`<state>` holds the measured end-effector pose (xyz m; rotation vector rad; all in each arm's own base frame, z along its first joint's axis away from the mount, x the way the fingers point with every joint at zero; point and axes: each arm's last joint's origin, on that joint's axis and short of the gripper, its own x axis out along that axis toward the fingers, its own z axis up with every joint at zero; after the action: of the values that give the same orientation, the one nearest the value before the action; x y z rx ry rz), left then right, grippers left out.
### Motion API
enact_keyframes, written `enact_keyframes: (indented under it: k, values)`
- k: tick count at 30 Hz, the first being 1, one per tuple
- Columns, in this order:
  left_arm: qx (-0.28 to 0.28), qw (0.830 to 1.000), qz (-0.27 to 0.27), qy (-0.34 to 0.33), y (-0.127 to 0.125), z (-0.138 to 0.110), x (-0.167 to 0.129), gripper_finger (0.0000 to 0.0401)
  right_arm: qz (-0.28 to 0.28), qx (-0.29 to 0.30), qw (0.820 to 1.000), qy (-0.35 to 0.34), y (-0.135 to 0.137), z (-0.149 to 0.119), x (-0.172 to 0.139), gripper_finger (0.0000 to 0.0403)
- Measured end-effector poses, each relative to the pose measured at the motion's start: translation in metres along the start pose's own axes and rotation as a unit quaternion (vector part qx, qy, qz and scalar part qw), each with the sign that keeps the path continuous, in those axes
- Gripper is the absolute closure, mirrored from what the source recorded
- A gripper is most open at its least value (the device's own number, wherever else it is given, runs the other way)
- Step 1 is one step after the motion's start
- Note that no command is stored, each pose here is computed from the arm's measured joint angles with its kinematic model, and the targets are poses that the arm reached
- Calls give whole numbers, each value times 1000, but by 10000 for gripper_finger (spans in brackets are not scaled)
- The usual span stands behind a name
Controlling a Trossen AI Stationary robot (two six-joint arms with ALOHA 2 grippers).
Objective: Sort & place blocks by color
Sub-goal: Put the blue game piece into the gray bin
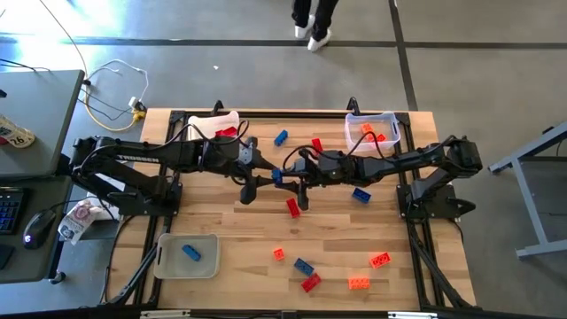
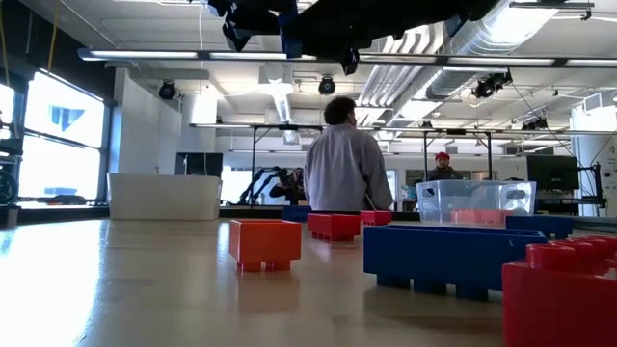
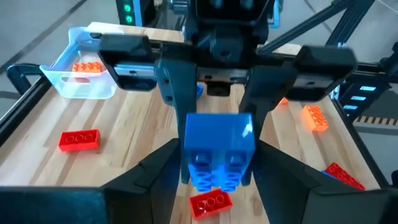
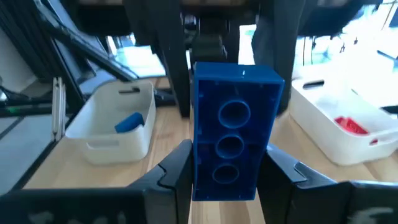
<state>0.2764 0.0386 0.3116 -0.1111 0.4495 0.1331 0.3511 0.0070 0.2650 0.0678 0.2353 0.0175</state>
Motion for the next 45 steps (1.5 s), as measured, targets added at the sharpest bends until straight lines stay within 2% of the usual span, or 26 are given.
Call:
enact_keyframes:
  k: [8, 16, 22, 26, 32, 36, 45]
  values:
    - [15, 1000, 1, -27, 0, 5, 0, 228, 2, -2, 1000, -21, 0, 4, 0, 290]
    - [22, 999, -3, -28, -1, 5, 0, 288, 1, -6, 1000, -18, 0, 3, 0, 290]
    - [28, 999, -3, -26, 0, 4, 0, 288, 1, -9, 1000, -16, 0, 3, 0, 284]
    - [31, 999, -2, -24, 0, 3, 0, 288, 1, -6, 1000, -13, 0, 2, 0, 259]
    - [34, 999, 13, 7, 1, -3, 1, 288, -2, 8, 1000, -3, 0, 0, 0, 196]
    - [24, 997, 33, 62, 3, -14, 0, 288, -8, 24, 1000, 6, 0, -1, 0, 166]
    - [-8, 988, 18, 150, -14, -31, -17, 288, -23, 31, 999, 24, -9, -4, 0, 155]
